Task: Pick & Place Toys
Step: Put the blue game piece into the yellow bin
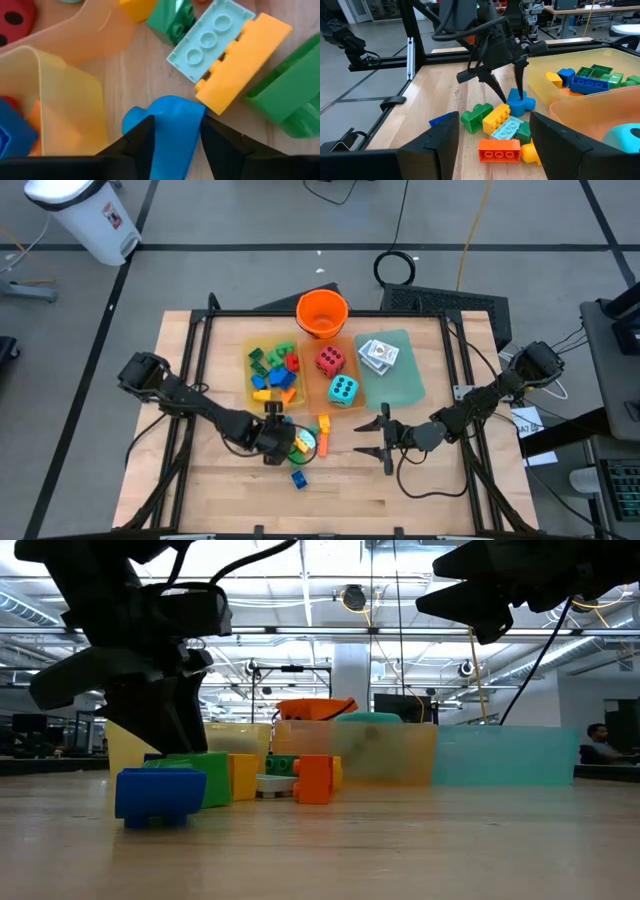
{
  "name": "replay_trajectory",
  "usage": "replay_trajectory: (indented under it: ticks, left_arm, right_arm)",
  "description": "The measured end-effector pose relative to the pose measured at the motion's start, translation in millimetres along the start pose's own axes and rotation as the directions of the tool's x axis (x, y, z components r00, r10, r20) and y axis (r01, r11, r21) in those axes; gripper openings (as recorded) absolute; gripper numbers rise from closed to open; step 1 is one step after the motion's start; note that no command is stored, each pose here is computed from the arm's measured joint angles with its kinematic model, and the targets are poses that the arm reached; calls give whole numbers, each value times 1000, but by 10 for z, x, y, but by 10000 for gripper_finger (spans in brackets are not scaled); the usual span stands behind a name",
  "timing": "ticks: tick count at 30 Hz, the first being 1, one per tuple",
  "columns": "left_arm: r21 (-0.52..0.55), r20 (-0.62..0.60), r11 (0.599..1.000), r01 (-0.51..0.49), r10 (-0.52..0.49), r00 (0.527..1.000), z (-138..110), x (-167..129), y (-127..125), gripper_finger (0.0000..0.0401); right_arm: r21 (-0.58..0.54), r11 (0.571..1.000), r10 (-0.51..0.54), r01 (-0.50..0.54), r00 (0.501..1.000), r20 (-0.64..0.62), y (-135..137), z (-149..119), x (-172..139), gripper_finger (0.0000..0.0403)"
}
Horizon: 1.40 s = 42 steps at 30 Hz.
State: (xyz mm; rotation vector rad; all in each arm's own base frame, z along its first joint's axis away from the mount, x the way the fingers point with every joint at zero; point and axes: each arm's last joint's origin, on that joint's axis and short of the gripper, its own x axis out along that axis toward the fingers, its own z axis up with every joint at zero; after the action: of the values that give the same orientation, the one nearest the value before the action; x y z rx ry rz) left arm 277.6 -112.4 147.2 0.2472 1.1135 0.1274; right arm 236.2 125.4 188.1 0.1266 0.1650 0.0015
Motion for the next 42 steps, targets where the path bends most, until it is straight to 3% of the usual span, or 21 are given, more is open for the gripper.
replay_trajectory:
  ticks: [10, 18, 24, 27, 30, 36, 42]
  left_arm:
    - [6, 4, 998, -65, 65, 998, -32, 14, 13, 109]
    - [-142, 12, 983, -116, 119, 993, -94, 47, 21, 77]
    - [-235, 34, 967, -103, 114, 993, -71, 46, 14, 8]
    - [-261, 43, 960, -97, 112, 993, -62, 47, 13, 7]
    - [-268, 49, 962, -53, 68, 996, -52, 42, -11, 3]
    - [-252, 42, 954, 165, -160, 986, -39, 21, -149, 3]
    - [-186, 89, 970, 155, -140, 986, 44, -100, -216, 3]
  right_arm:
    - [0, 1000, 0, 0, 1000, 0, 0, 0, 0, 210]
    - [0, 1000, 0, 0, 1000, 0, 0, 0, 0, 210]
    - [0, 1000, 0, 0, 1000, 0, 0, 0, 0, 210]
    - [0, 1000, 0, 0, 1000, 0, 0, 0, 0, 210]
    - [0, 1000, 0, 0, 1000, 0, 0, 0, 0, 210]
    - [0, 1000, 1, -1, 1000, 0, 1, 0, 0, 210]
    - [1, 1000, 0, 0, 1000, 1, 1, 2, 0, 210]
